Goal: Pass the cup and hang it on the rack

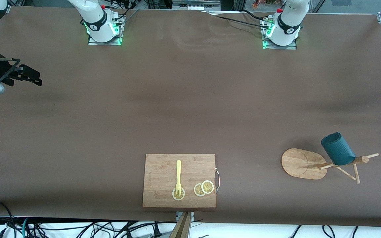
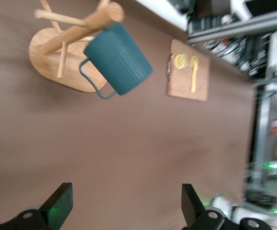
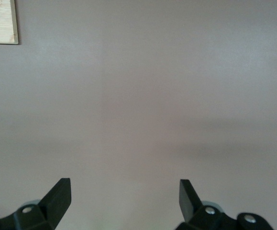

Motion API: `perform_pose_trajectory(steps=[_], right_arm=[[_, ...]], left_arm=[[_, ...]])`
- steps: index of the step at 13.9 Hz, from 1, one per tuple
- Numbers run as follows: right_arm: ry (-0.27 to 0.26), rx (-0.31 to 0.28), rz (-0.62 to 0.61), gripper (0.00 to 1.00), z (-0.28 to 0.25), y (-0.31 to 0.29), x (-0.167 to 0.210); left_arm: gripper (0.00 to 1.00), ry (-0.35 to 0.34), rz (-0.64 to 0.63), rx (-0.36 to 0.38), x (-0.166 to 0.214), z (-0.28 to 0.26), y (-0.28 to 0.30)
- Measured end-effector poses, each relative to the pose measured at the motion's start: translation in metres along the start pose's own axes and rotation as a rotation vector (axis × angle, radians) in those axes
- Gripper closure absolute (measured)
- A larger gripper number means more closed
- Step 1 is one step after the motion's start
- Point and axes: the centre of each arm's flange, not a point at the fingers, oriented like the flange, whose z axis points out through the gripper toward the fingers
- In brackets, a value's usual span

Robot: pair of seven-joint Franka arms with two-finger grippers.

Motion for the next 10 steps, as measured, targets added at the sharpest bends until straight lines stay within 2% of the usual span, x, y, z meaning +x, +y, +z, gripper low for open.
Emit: perform_pose_trajectory(steps=[2, 6, 8, 10], right_arm=[[0.0, 0.0, 0.003, 0.0, 0.0, 0.002, 0.0], [0.0, 0.0, 0.004, 0.0, 0.0, 0.002, 0.0], [0.0, 0.0, 0.004, 0.0, 0.0, 0.002, 0.0], [0.0, 0.0, 0.005, 0.0, 0.0, 0.003, 0.0]], left_arm=[[0.0, -0.049, 0.078, 0.129, -0.008, 0.003, 0.066], [0.0, -0.113, 0.095, 0.352, -0.036, 0.027, 0.18], [0.0, -0.142, 0.09, 0.455, -0.049, 0.042, 0.204], [0.0, -0.155, 0.086, 0.53, -0.05, 0.056, 0.2]])
